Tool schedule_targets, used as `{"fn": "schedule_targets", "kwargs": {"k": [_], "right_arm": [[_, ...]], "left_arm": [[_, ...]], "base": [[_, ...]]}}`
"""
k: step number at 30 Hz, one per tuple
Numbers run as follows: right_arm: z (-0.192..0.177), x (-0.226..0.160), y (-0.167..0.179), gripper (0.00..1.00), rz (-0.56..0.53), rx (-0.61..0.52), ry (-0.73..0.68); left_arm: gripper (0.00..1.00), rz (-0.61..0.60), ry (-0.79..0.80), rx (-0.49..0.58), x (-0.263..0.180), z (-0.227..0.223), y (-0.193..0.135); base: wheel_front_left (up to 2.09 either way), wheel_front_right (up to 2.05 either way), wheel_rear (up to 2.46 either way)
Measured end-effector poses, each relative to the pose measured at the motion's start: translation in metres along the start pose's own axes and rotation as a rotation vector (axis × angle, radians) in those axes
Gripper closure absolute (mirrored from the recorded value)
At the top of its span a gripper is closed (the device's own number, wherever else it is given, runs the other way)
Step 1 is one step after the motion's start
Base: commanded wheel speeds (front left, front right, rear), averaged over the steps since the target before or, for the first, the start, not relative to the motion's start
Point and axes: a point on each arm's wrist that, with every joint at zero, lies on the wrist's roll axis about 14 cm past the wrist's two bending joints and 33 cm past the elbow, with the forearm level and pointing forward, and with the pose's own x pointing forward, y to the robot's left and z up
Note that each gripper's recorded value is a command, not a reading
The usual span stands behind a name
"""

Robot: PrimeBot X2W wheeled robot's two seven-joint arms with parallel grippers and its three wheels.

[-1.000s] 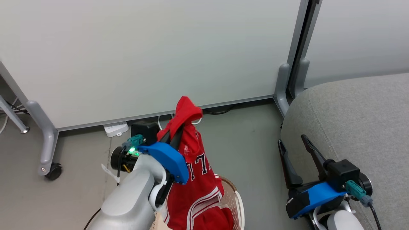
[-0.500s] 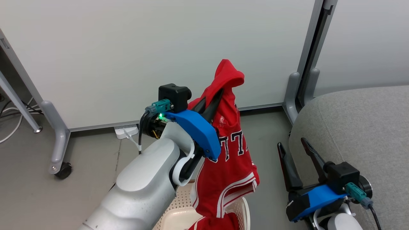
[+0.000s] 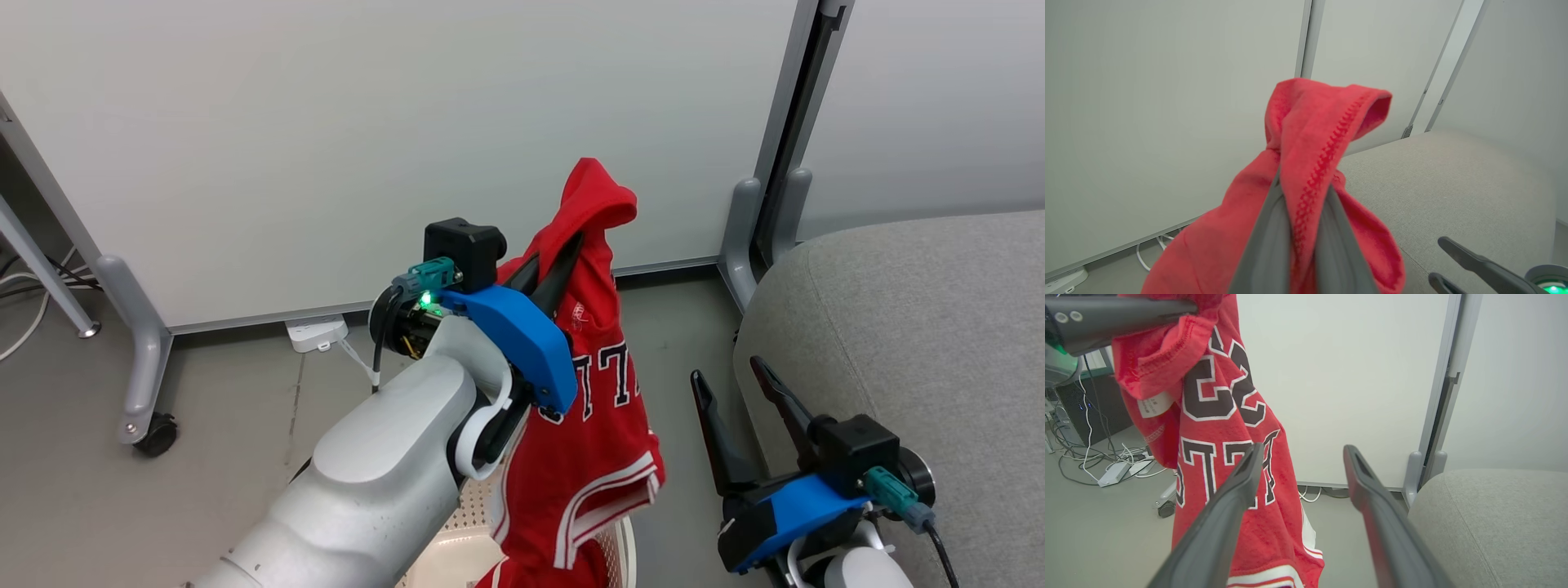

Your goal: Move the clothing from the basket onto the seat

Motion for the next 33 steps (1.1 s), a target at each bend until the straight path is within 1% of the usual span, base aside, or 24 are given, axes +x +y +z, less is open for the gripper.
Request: {"fn": "schedule_targets", "kwargs": {"k": [5, 11, 16, 23, 33], "right_arm": [[-0.001, 0.005, 0.015, 0.0, 0.048, -0.01, 0.014], [0.008, 0.021, 0.037, 0.0, 0.127, -0.051, 0.006], [0.006, 0.032, 0.052, 0.0, 0.182, -0.087, 0.025], [0.003, 0.048, 0.051, 0.0, 0.195, -0.116, 0.046], [0.005, 0.069, 0.055, 0.0, 0.221, -0.121, 0.066]], "left_arm": [[1.0, -0.004, 0.006, 0.001, 0.002, -0.003, -0.001], [1.0, -0.024, 0.016, -0.003, 0.003, -0.005, -0.007], [1.0, -0.04, 0.023, -0.005, 0.004, -0.007, -0.012], [1.0, -0.057, 0.028, -0.011, 0.004, -0.008, -0.019], [1.0, -0.07, 0.026, -0.019, 0.002, -0.006, -0.023]], "base": [[0.0, 0.0, 0.0], [0.0, 0.0, 0.0], [0.0, 0.0, 0.0], [0.0, 0.0, 0.0], [0.0, 0.0, 0.0]]}}
